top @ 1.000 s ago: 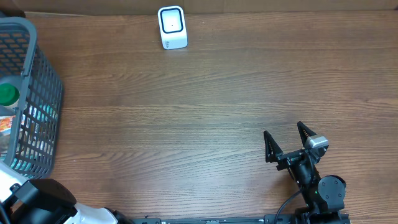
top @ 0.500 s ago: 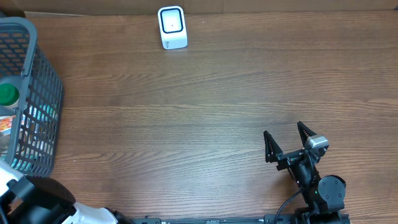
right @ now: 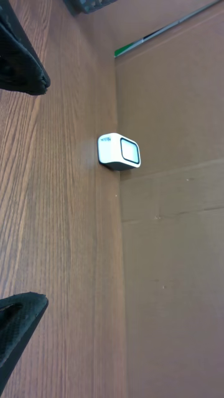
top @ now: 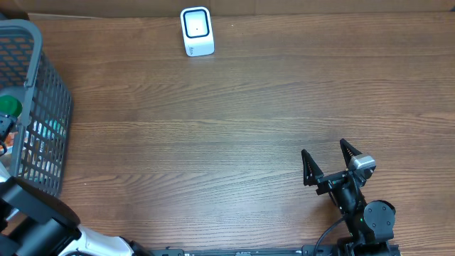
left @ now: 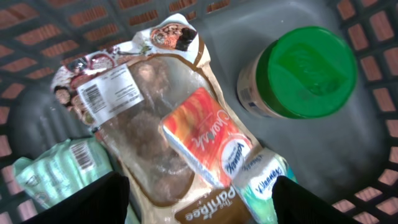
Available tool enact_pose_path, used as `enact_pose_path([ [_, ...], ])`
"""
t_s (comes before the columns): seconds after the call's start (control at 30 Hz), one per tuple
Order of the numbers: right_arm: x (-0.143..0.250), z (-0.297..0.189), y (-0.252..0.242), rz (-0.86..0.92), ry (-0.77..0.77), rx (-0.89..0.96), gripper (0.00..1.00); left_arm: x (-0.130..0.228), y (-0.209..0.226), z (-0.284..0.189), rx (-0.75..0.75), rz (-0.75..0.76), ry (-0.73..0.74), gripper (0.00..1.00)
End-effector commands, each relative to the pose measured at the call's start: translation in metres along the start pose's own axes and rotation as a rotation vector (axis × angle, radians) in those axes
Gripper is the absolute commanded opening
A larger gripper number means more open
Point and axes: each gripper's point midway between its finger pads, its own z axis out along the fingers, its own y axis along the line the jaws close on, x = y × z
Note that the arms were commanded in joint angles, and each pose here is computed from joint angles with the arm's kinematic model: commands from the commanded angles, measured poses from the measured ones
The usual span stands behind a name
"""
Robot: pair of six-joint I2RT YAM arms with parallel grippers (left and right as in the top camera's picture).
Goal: Scan the item barcode
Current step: 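Grasp the orange snack pack in the basket with the left gripper, then lift the orange pack and hold it under the white scanner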
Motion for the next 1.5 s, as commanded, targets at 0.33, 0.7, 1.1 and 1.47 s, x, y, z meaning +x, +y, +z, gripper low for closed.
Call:
enact_pose_path([
  [0.33,0.003,0.000,0.000,0.000,-0.001,0.001,1.00,0.026,0.004,0.079,-0.042,0.025,0.110,0.75],
  [0.7,0.003,0.000,0.000,0.000,0.000,0.001,1.00,0.040,0.008,0.103,-0.073,0.035,0.156,0.34],
  [1.1,0.003,0.000,0.000,0.000,-0.001,0.001,1.00,0.021,0.004,0.069,-0.076,0.036,0.165,0.04],
  [1.47,0.003,0.000,0.000,0.000,0.000,0.000,1.00,-0.028,-0.056,-0.068,0.181,0.045,-0.005,0.04],
])
